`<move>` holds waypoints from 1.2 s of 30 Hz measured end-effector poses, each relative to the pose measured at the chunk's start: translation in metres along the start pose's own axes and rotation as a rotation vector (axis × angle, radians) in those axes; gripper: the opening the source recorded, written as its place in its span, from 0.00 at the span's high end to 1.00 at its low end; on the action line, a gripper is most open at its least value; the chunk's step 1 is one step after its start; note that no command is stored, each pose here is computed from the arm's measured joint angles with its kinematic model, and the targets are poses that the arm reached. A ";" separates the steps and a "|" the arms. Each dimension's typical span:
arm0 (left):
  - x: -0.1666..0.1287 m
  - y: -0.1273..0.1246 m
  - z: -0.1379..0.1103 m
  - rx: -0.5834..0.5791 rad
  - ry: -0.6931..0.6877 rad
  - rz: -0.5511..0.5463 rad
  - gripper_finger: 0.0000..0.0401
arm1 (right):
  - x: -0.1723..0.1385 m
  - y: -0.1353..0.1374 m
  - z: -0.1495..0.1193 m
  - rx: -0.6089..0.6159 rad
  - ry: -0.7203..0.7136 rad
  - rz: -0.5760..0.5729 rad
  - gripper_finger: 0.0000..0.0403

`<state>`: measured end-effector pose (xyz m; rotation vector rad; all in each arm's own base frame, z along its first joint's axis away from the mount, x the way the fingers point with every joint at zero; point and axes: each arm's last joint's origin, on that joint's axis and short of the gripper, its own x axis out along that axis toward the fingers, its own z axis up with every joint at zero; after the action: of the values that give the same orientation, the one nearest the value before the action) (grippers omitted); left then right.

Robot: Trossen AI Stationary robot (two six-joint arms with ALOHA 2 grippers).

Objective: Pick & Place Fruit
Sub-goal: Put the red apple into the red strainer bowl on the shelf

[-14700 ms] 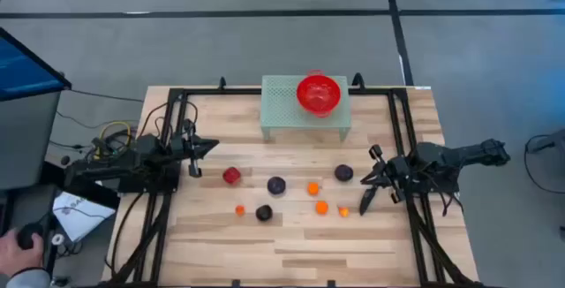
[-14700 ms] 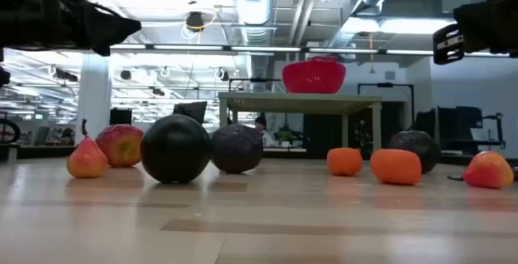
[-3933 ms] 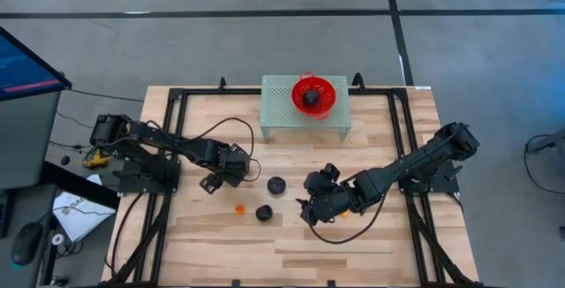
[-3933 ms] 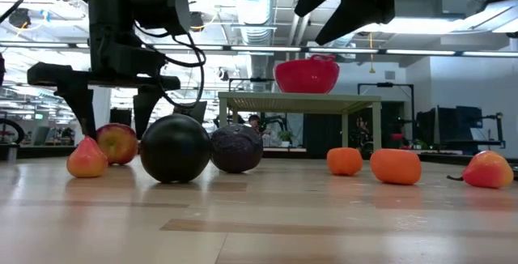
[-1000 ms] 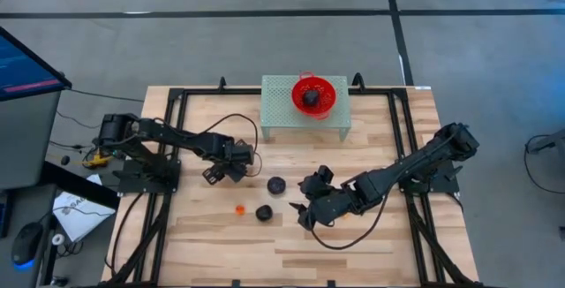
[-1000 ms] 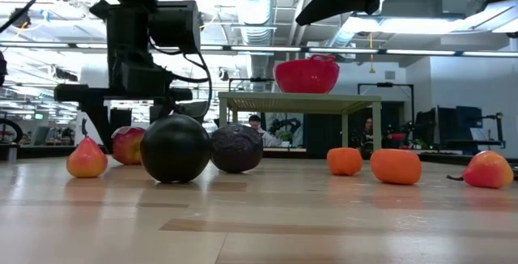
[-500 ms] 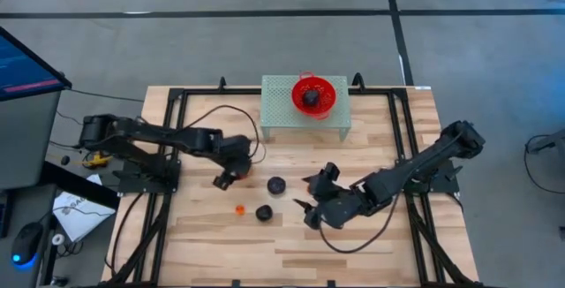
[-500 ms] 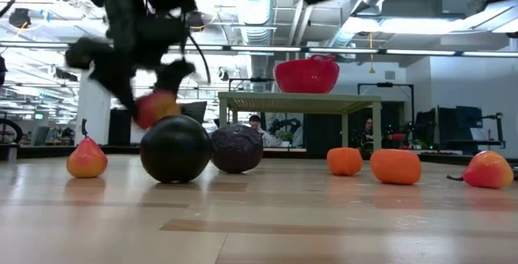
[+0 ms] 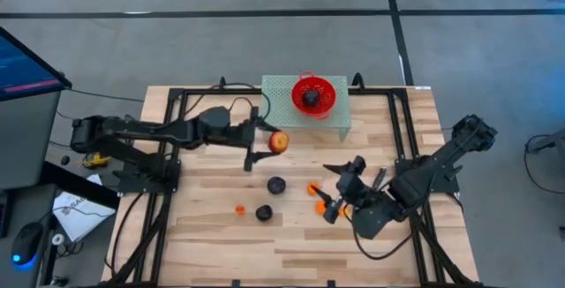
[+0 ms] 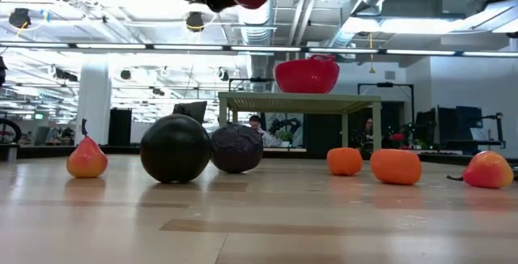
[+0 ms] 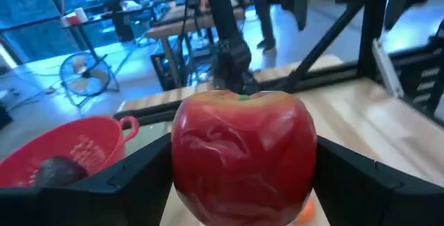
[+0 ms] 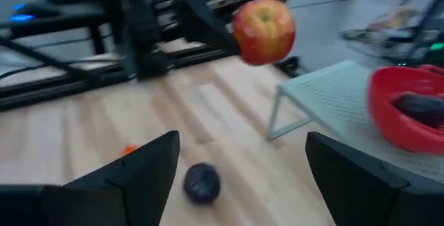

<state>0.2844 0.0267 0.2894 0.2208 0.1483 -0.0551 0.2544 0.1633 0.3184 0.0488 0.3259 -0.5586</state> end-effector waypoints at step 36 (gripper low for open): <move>0.018 -0.016 -0.014 -0.365 0.013 -0.425 0.26 | 0.141 0.007 0.074 -1.269 0.282 0.568 0.07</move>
<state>0.2986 0.0136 0.2697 -0.1781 0.2127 -0.4452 0.3922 0.0877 0.3433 -0.9859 0.8588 0.2921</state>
